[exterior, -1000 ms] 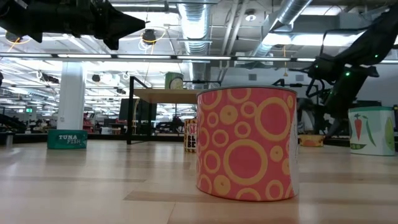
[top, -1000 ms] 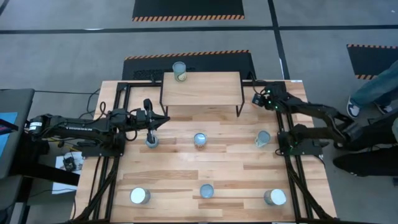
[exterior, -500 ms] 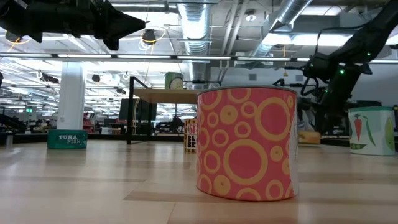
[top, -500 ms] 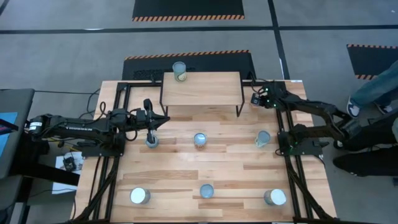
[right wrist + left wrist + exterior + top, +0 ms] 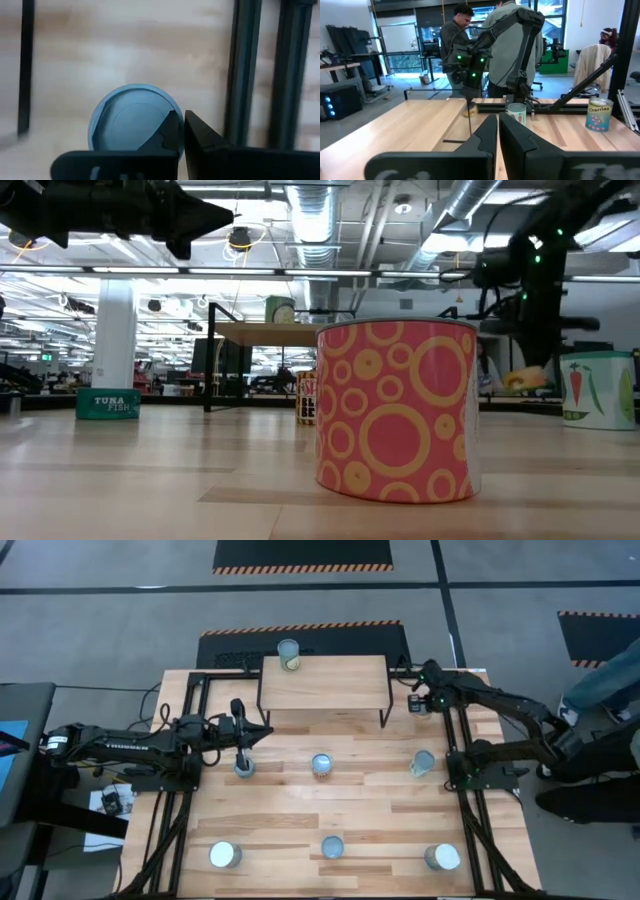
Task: Pick and place cans onto a shelf
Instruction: Put the yellow mushroom can on the shelf
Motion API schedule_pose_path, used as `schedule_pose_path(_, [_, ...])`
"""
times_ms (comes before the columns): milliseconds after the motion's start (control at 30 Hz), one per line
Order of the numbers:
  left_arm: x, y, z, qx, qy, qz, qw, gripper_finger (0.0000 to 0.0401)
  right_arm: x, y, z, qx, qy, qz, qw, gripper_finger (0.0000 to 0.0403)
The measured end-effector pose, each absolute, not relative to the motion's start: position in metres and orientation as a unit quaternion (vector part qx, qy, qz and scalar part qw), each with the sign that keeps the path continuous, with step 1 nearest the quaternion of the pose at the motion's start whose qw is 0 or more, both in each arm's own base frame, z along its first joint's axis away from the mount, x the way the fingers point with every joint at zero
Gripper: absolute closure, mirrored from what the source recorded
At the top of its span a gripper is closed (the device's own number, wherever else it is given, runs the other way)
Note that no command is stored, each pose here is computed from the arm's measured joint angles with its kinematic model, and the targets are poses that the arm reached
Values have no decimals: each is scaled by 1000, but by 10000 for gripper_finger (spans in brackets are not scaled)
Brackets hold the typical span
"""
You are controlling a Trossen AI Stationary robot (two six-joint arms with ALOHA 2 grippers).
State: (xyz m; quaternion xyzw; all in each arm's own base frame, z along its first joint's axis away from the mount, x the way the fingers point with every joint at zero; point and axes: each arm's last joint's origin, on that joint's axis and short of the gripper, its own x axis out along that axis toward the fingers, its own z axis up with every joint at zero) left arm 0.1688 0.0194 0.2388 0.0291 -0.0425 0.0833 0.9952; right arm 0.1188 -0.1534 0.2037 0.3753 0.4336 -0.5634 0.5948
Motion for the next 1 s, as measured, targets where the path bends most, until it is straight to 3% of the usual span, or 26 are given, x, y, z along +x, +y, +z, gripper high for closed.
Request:
schedule_pose_path(267, [169, 20, 240, 32, -49, 96, 994, 392, 135, -99, 231, 329, 595, -477, 558, 384])
schedule_pose_path(367, [169, 20, 240, 32, -48, 96, 994, 392, 146, -76, 241, 311, 620, -439, 571, 386])
schedule_pose_path(533, [169, 20, 239, 30, -44, 96, 994, 392, 181, -32, 265, 304, 606, -284, 678, 384])
schedule_pose_path(700, [169, 20, 239, 30, -41, 96, 994, 392, 217, 5, 319, 256, 488, -116, 827, 385])
schedule_pose_path(867, [169, 20, 239, 30, -42, 96, 994, 392, 242, 5, 366, 180, 376, -116, 902, 386])
schedule_pose_path(1000, [169, 20, 239, 30, -42, 96, 994, 392, 269, -25, 384, 147, 337, -179, 913, 386])
